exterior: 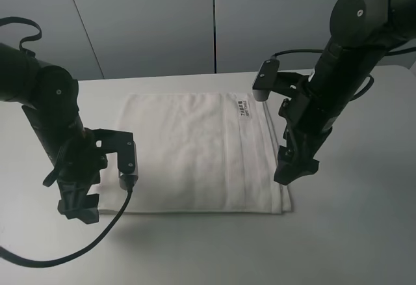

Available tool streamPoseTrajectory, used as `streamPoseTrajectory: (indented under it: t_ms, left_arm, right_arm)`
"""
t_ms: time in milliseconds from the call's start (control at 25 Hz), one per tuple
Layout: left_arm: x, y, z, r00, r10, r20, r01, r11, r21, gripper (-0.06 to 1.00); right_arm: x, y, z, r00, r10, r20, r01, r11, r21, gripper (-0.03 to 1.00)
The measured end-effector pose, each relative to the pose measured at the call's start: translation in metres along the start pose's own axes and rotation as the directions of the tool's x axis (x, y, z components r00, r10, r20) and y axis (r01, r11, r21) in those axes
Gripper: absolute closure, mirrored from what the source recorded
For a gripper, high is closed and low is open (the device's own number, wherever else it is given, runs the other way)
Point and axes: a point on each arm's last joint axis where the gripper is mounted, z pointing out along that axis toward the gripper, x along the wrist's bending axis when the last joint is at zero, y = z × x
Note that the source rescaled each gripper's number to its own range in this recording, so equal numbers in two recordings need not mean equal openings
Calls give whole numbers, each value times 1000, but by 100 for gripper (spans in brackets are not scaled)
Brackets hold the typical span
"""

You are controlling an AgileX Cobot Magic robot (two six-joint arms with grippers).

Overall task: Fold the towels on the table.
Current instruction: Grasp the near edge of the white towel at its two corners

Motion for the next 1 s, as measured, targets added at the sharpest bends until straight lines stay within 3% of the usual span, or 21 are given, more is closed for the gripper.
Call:
streamPoseTrajectory:
  t_ms: [280, 520, 680, 1000]
  left_arm:
    - [-2, 8, 17, 999, 31, 16, -31, 999, 21, -5]
    - [-2, 10, 21, 999, 51, 8, -51, 998, 29, -5]
    - [-1, 11, 22, 998, 61, 8, -61, 997, 37, -5]
    - [-2, 11, 23, 998, 64, 11, -64, 997, 44, -5]
  right_arm:
    - [1, -1, 0, 991, -136, -14, 136, 991, 7, -3]
    - [4, -1, 0, 982, -184, -39, 185, 983, 19, -3]
    - [16, 6, 4, 968, -245, -54, 247, 969, 25, -3]
    - [27, 15, 50, 958, -270, -95, 283, 943, 177, -3]
